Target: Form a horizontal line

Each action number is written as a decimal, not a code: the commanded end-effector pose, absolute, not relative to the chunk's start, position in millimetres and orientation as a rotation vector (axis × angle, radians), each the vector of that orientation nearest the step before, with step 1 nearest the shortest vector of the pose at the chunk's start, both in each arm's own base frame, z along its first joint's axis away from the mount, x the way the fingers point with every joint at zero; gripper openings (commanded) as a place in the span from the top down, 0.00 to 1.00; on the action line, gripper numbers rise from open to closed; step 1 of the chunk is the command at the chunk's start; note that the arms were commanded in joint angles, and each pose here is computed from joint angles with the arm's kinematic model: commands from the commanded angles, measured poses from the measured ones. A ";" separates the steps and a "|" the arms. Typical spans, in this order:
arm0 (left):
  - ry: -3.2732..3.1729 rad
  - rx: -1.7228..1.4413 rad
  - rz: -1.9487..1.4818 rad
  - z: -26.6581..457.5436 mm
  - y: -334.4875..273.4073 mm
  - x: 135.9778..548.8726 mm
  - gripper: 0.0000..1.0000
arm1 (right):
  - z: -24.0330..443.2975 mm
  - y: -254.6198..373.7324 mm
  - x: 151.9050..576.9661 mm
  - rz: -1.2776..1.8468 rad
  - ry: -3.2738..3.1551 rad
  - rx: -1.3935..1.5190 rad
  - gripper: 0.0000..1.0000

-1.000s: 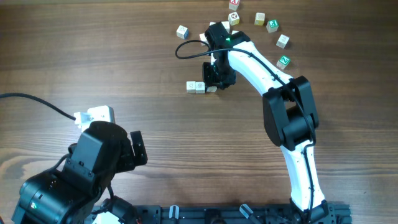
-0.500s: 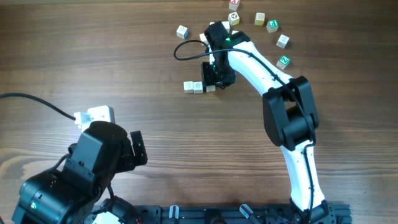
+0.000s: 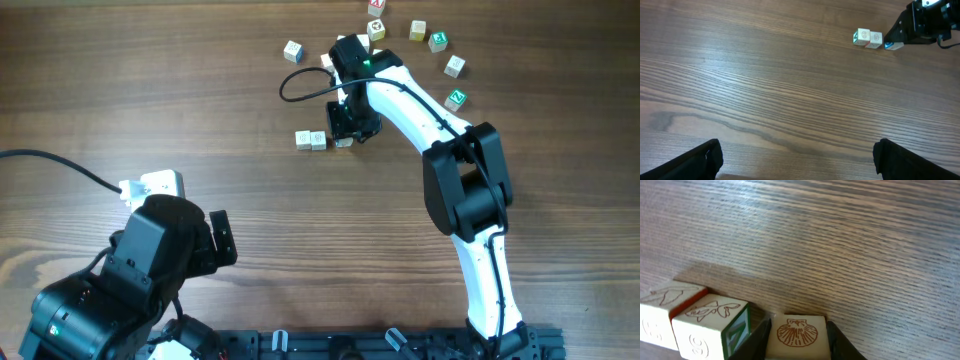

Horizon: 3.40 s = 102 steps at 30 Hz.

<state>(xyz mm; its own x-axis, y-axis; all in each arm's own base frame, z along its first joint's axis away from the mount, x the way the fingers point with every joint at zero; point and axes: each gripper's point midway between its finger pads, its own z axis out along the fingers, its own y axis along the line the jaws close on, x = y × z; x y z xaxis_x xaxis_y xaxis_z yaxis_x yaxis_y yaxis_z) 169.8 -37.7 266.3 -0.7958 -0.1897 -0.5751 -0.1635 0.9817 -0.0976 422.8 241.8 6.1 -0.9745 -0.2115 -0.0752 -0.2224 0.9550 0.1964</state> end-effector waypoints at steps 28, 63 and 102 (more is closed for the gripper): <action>2.507 -0.275 -0.068 265.5 -37.6 169.8 0.00 | 80.8 192.2 427.7 0.051 2.860 0.639 0.46; 2.507 -0.275 -0.068 265.4 -37.5 169.7 0.00 | 11.2 203.6 414.4 0.181 2.970 0.112 0.96; 2.507 -0.275 -0.068 265.4 -37.5 169.7 0.00 | 44.1 331.7 401.0 0.803 2.515 1.909 0.09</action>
<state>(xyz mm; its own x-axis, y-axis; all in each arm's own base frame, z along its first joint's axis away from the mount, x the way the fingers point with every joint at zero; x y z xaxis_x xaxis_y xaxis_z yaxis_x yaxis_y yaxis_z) 169.8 -37.7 266.3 -0.7958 -0.1897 -0.5751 -0.1635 0.9817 -0.0976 382.8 339.6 49.9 -0.3647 0.8413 0.3990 0.9202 0.2603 0.2923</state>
